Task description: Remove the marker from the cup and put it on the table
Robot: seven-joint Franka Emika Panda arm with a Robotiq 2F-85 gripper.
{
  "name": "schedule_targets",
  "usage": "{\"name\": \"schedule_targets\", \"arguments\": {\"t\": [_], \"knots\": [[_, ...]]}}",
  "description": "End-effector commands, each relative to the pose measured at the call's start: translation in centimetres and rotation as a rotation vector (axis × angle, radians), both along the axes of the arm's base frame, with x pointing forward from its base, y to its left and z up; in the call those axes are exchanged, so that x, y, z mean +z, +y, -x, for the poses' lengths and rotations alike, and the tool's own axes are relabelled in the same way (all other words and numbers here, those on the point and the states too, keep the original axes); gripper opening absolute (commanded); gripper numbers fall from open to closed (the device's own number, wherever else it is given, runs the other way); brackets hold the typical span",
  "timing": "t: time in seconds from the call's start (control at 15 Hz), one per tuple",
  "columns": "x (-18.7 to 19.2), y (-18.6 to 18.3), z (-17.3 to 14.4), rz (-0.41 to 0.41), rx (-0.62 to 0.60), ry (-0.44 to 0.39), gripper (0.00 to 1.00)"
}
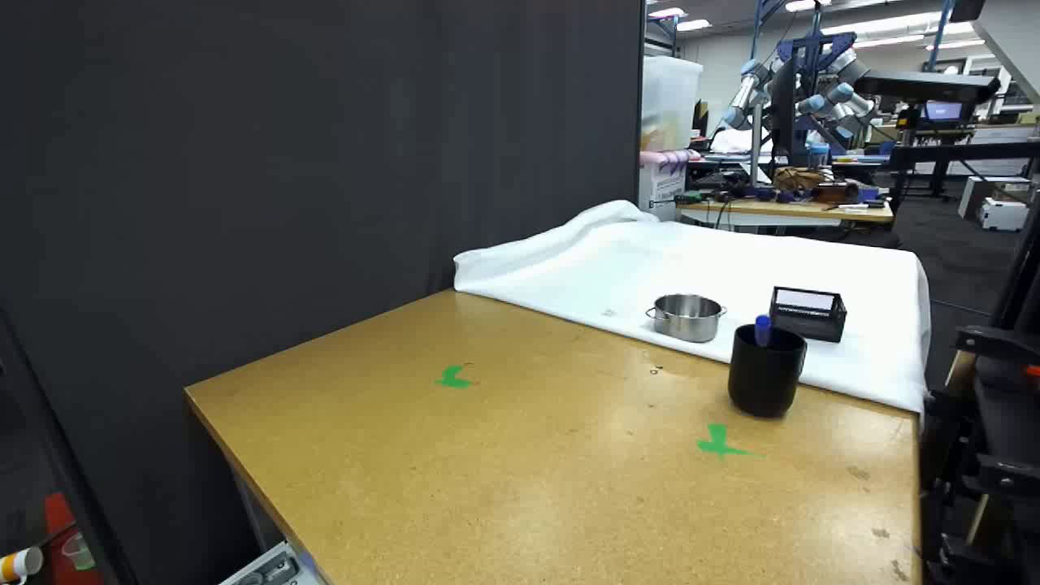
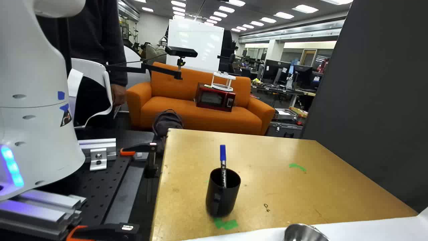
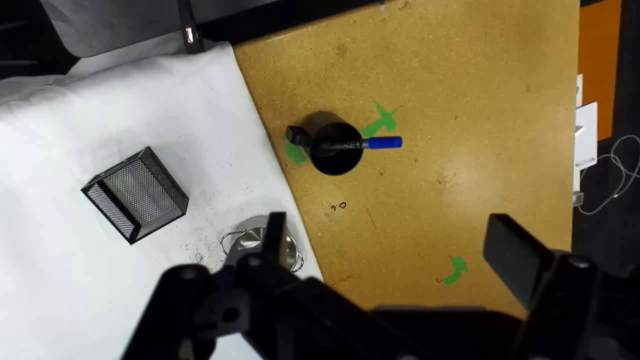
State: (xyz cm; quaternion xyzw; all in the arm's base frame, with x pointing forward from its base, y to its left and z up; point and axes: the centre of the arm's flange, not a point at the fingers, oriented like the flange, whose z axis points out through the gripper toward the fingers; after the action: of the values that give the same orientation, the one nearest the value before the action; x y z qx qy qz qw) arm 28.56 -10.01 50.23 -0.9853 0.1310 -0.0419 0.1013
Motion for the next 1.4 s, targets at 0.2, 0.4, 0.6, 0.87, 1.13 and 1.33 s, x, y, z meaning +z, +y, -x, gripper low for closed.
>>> {"name": "schedule_targets", "arguments": {"t": [0.2,0.4,0.6,0.87,1.13,1.33], "knots": [[-1.4,0.6,-0.3,-0.006,-0.038,0.031,1.0],[-5.3,2.2,-0.8,-0.057,-0.164,0.132,1.0],[-8.6,3.6,-1.0,-0.095,-0.322,0.166,1.0],[-10.6,3.2,-2.7,-0.145,-0.529,0.125,1.0],[-12.7,1.1,-4.5,-0.136,-0.746,0.052,1.0],[-15.8,0.3,-5.6,-0.084,-0.899,0.102,1.0]]}}
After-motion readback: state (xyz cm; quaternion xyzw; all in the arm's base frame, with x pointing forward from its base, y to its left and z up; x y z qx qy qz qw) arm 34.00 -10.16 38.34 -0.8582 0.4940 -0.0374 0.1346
